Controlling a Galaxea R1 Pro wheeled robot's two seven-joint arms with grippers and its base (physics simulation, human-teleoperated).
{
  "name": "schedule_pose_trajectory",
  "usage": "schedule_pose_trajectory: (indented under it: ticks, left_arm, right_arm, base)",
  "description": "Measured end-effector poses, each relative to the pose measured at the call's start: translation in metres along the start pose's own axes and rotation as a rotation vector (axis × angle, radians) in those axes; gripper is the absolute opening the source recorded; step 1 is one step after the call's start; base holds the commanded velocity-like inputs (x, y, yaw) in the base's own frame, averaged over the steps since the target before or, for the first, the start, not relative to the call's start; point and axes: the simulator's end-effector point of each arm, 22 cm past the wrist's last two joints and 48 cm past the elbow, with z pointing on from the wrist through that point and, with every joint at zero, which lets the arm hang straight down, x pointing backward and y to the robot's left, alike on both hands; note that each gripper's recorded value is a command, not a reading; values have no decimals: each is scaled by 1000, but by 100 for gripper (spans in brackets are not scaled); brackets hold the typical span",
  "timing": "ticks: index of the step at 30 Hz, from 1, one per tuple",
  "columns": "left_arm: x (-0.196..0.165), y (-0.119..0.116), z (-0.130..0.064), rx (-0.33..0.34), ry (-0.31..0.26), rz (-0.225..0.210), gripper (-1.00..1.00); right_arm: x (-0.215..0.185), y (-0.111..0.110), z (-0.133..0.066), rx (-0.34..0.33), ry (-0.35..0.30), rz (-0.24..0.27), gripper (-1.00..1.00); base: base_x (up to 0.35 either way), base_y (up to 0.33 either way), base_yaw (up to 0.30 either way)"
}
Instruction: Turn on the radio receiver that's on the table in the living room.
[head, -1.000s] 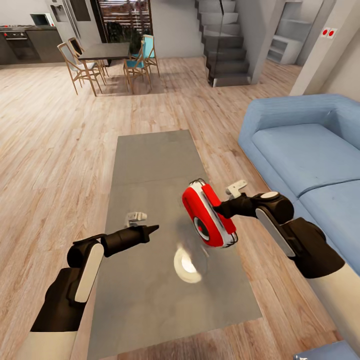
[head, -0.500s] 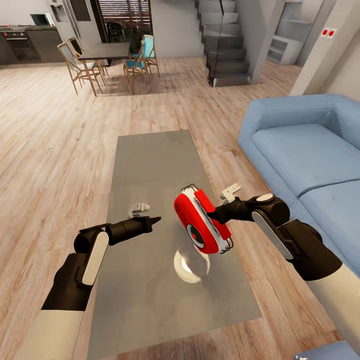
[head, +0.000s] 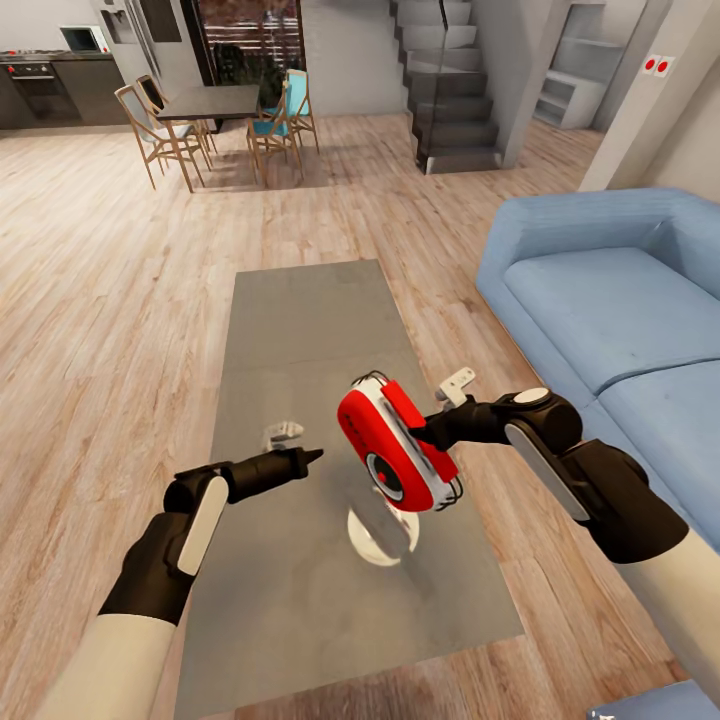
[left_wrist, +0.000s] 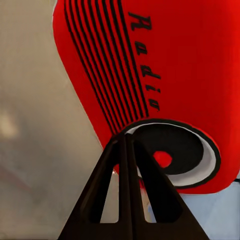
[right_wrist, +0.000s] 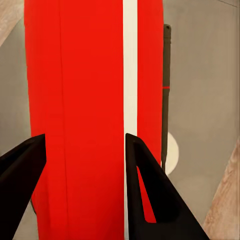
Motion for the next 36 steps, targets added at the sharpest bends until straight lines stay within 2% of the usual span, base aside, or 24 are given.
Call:
schedule_pose_trajectory:
  ticks: [5,11,16,23,32,36]
  left_arm:
    - [3,-2,3,3,6,-1,-100]
    - [29,-18,23,34,51,33,-100]
    - [50,-26,40,52,73,-1,-100]
    - [54,-29,46,59,70,-9,-100]
    - [61,-51,58,95,72,-31,-100]
    - [65,-51,63,96,58,-35,-100]
  right_arm:
    - [0,0,0,-2,1,1,-100]
    - [0,0,0,-3,1,2,-100]
    - [3,-4,-1,6,7,-1,-100]
    - [4,-4,-1,4,8,-1,-100]
    - [4,-3,-1,1,8,-2,-100]
    - [4,-3,-1,2,7,-2,-100]
  base:
    - [0,0,0]
    - [0,0,0]
    - [0,0,0]
    - [0,0,0]
    - [0,0,0]
    - [0,0,0]
